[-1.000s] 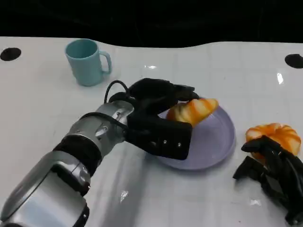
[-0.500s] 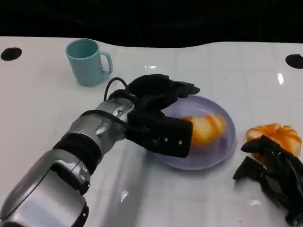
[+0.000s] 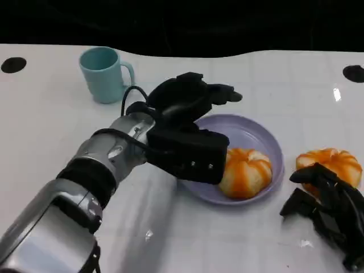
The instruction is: Grasp the bread from the table and place it into the plate.
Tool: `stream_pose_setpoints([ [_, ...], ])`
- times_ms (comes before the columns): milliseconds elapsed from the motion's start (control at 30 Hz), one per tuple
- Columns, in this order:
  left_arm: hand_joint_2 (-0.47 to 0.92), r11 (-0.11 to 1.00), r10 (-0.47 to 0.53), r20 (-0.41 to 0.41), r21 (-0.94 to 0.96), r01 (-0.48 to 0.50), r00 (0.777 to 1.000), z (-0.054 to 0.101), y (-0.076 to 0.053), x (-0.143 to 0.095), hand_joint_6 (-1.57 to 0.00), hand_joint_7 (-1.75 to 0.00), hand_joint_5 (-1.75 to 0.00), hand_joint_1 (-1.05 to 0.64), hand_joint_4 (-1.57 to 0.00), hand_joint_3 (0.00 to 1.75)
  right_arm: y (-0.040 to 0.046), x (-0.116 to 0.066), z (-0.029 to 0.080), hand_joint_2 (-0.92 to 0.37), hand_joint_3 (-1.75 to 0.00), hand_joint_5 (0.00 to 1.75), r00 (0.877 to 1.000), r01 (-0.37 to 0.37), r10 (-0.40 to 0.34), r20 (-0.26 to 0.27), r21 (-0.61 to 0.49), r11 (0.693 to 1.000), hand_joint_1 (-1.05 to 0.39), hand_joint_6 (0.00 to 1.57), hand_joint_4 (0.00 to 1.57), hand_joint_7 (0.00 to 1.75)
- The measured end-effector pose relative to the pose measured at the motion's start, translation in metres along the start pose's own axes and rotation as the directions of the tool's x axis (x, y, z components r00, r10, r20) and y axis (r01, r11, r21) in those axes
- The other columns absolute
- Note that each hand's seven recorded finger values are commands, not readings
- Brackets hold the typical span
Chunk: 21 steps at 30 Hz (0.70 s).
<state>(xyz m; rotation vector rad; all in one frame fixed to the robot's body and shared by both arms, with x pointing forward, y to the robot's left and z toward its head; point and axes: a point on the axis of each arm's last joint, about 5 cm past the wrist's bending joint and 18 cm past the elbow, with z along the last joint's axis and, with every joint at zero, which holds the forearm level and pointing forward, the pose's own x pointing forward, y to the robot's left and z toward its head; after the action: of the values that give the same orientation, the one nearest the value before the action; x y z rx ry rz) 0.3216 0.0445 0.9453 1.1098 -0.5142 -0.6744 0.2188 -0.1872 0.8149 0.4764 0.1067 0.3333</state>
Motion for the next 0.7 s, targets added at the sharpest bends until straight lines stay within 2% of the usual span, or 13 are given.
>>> stream_pose_setpoints([
  [100,0.92,1.0,0.015,-0.005,-0.009,-0.015,1.0,-0.003,0.002,-0.002,-0.21,-0.69,-1.02,-0.84,-0.07,0.5,-0.0002,0.0,0.0,-0.92,-0.23,1.55,1.0,0.0,0.0,0.0,0.003,1.0,-0.53,0.58,0.63,1.26],
  [200,0.92,0.99,0.073,0.021,-0.124,-0.07,0.997,-0.005,0.004,-0.009,-0.26,-0.67,-0.99,-0.82,-0.14,0.47,0.0007,0.001,0.0,-0.92,-0.22,1.57,1.0,-0.003,0.003,-0.001,-0.004,1.0,-0.54,0.58,0.63,1.27],
  [233,0.92,0.979,0.098,0.029,-0.183,-0.091,0.995,-0.007,0.004,-0.013,-0.24,-0.71,-1.04,-0.83,-0.13,0.49,0.0009,0.001,0.0,-0.92,-0.22,1.57,1.0,-0.003,0.003,-0.001,-0.006,1.0,-0.54,0.58,0.63,1.27],
  [333,0.92,0.927,0.143,0.013,-0.353,-0.129,0.99,-0.014,0.001,-0.025,-0.27,-0.73,-1.12,-0.76,-0.17,0.4,0.0006,0.0,0.0,-0.92,-0.22,1.57,1.0,0.0,0.0,0.001,-0.007,1.0,-0.54,0.58,0.63,1.28],
  [467,0.92,0.741,0.232,0.001,-0.648,-0.176,0.973,-0.022,-0.005,-0.043,-0.29,-0.71,-1.16,-0.75,-0.2,0.38,0.0003,0.0,0.0,-0.92,-0.21,1.57,1.0,0.01,-0.01,0.001,-0.007,1.0,-0.54,0.58,0.62,1.28],
  [533,0.92,0.707,0.239,0.009,-0.688,-0.167,0.971,-0.023,-0.006,-0.047,-0.29,-0.71,-1.16,-0.75,-0.2,0.38,0.0003,0.0,0.0,-0.92,-0.21,1.57,1.0,0.013,-0.013,0.0,-0.007,1.0,-0.54,0.58,0.62,1.28],
  [600,0.92,0.67,0.243,0.018,-0.726,-0.155,0.97,-0.025,-0.005,-0.049,-0.45,-0.53,-1.03,-0.67,-0.42,0.33,0.0008,0.0,0.0,-0.92,-0.2,1.55,1.0,0.012,-0.012,-0.001,-0.007,1.0,-0.55,0.61,0.65,1.26],
  [700,0.92,0.424,0.308,0.023,-0.898,-0.116,0.951,-0.027,-0.008,-0.06,-0.51,-0.46,-0.99,-0.65,-0.49,0.32,0.0018,0.001,0.0,-0.92,-0.2,1.54,1.0,0.017,-0.017,0.001,-0.008,1.0,-0.55,0.62,0.66,1.26],
])
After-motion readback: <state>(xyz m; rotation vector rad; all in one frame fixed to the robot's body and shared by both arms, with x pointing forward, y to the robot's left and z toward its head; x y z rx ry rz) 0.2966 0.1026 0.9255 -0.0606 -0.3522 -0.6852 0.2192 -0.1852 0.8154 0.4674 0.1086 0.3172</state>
